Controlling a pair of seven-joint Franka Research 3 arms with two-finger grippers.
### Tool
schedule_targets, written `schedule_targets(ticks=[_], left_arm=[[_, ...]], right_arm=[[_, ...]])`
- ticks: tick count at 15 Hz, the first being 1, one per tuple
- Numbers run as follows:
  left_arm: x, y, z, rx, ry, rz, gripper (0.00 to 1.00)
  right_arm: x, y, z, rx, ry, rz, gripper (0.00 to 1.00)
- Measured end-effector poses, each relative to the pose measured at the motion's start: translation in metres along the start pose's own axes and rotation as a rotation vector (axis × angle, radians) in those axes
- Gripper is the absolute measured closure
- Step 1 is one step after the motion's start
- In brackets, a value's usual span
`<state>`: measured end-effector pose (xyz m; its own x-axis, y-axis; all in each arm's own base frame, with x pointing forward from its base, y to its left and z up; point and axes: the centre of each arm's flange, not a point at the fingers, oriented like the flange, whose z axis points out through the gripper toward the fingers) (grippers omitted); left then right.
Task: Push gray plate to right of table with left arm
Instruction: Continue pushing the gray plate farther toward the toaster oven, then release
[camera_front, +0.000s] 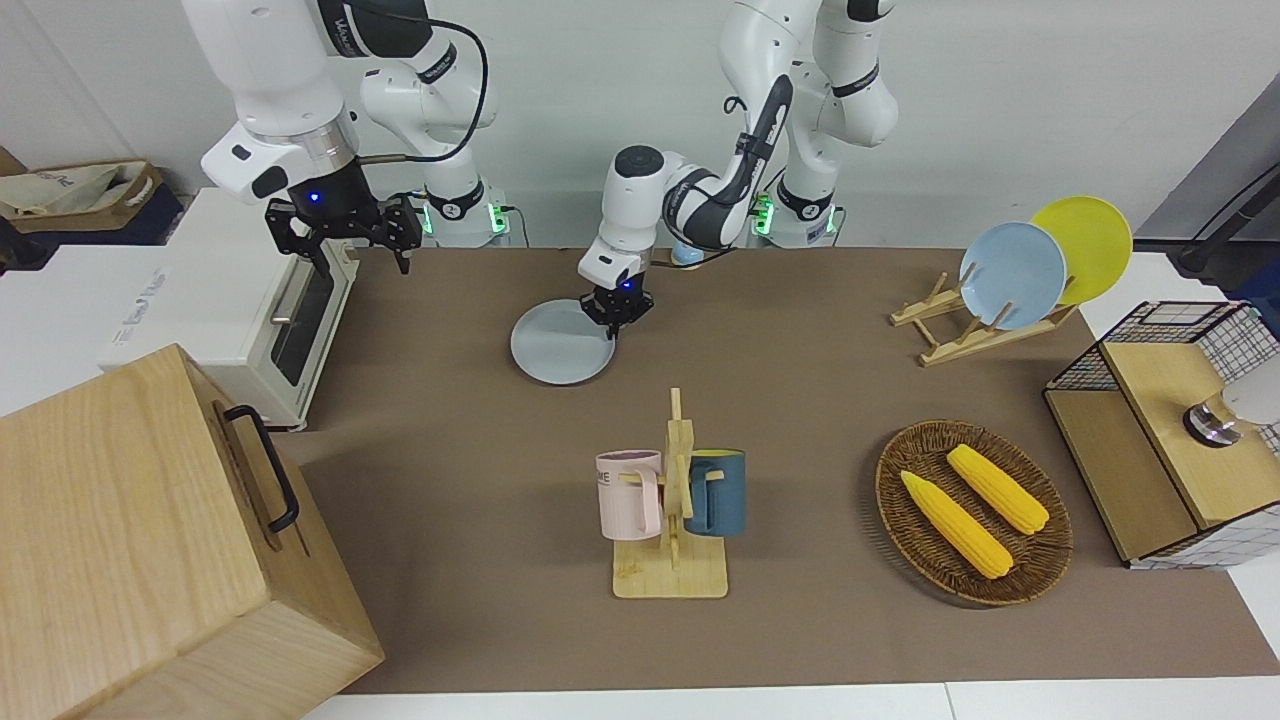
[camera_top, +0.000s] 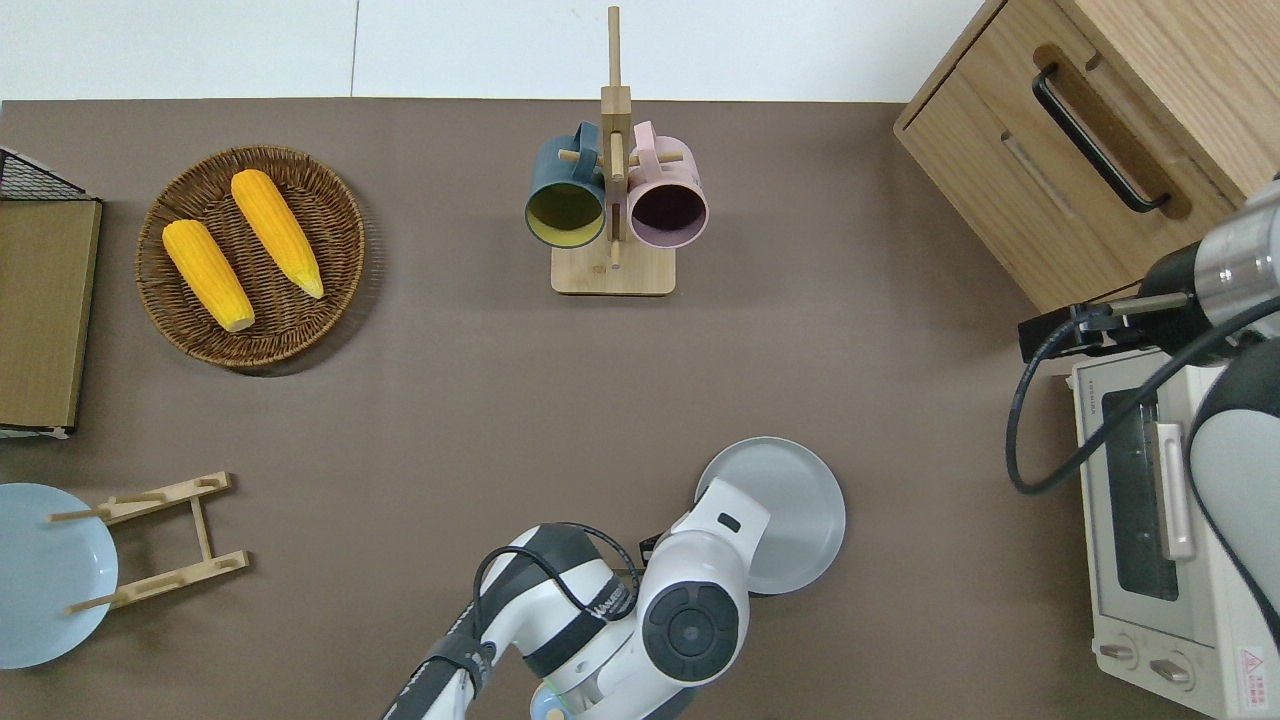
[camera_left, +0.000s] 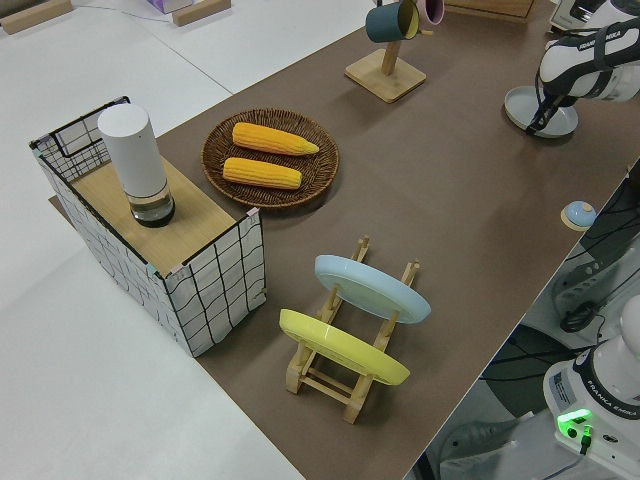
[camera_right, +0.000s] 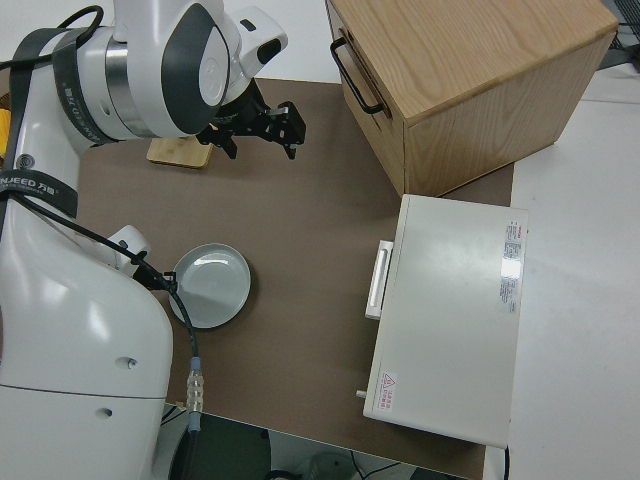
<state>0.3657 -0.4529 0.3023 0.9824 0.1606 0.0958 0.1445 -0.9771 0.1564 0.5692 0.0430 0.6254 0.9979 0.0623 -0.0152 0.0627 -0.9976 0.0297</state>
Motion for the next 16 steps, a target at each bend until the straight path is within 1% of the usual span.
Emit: schedule_targets(ticks=[5, 9, 12, 15, 16], left_arm=[[-0.015, 0.05, 0.007, -0.016, -0.004, -0.004, 0.99], [-0.018, 0.073, 0.009, -0.034, -0.002, 0.002, 0.99], [-0.024, 0.081, 0.009, -0.037, -0.004, 0.009, 0.99], [-0.025, 0.081, 0.011, -0.036, -0.005, 0.01, 0.95], [-0.023, 0.081, 0.01, -0.036, -0.003, 0.008, 0.87]], right_arm=[[0.0, 0.0, 0.0, 0.0, 0.0, 0.0, 0.01], [0.0, 0.0, 0.0, 0.0, 0.0, 0.0, 0.01], [0.0, 0.0, 0.0, 0.0, 0.0, 0.0, 0.01], [0.0, 0.0, 0.0, 0.0, 0.0, 0.0, 0.01], [0.0, 0.0, 0.0, 0.0, 0.0, 0.0, 0.01]])
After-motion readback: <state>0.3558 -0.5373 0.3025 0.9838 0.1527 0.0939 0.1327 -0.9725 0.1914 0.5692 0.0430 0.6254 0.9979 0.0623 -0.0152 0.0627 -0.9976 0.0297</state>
